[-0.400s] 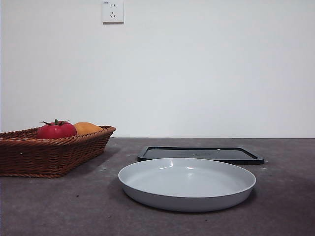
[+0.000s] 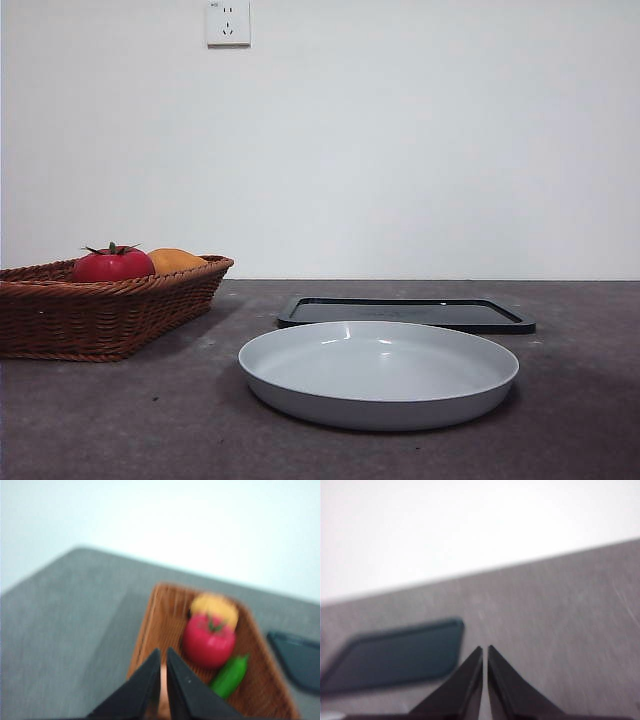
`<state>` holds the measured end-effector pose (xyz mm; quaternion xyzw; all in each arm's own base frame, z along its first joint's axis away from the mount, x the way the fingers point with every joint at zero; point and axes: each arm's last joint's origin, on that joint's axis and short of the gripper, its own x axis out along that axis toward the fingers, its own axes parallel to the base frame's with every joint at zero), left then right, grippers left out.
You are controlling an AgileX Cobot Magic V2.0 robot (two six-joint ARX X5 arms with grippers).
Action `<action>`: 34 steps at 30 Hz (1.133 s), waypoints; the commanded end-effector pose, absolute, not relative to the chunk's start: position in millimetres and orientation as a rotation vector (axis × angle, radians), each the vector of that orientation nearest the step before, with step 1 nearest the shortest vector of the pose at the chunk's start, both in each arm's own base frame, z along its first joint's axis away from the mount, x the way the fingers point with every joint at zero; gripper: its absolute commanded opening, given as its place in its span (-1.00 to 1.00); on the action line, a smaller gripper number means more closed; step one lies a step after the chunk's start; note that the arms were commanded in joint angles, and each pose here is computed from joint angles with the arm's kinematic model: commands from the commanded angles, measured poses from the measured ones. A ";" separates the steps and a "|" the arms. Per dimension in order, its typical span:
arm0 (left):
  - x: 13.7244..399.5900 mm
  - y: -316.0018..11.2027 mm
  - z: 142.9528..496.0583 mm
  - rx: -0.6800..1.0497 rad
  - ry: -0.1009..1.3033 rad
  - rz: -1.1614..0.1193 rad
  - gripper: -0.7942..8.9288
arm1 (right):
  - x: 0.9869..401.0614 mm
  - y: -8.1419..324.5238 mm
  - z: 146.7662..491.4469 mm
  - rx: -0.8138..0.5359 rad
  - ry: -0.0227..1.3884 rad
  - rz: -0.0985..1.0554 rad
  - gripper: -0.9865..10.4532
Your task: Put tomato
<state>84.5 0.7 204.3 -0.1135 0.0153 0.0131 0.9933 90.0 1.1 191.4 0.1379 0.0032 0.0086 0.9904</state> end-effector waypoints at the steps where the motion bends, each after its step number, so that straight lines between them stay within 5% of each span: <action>1: 81.2 0.5 228.5 -0.253 -0.009 0.017 -0.80 | 85.4 1.2 214.7 0.370 -0.021 0.026 -0.81; 16: 119.4 -5.0 334.0 -0.260 0.163 -0.129 -0.80 | 118.6 8.2 313.2 0.376 0.202 0.212 -0.82; 34: 194.1 -44.1 367.1 -0.171 0.530 -0.476 -0.80 | 188.3 54.4 371.1 0.067 0.513 0.503 -0.81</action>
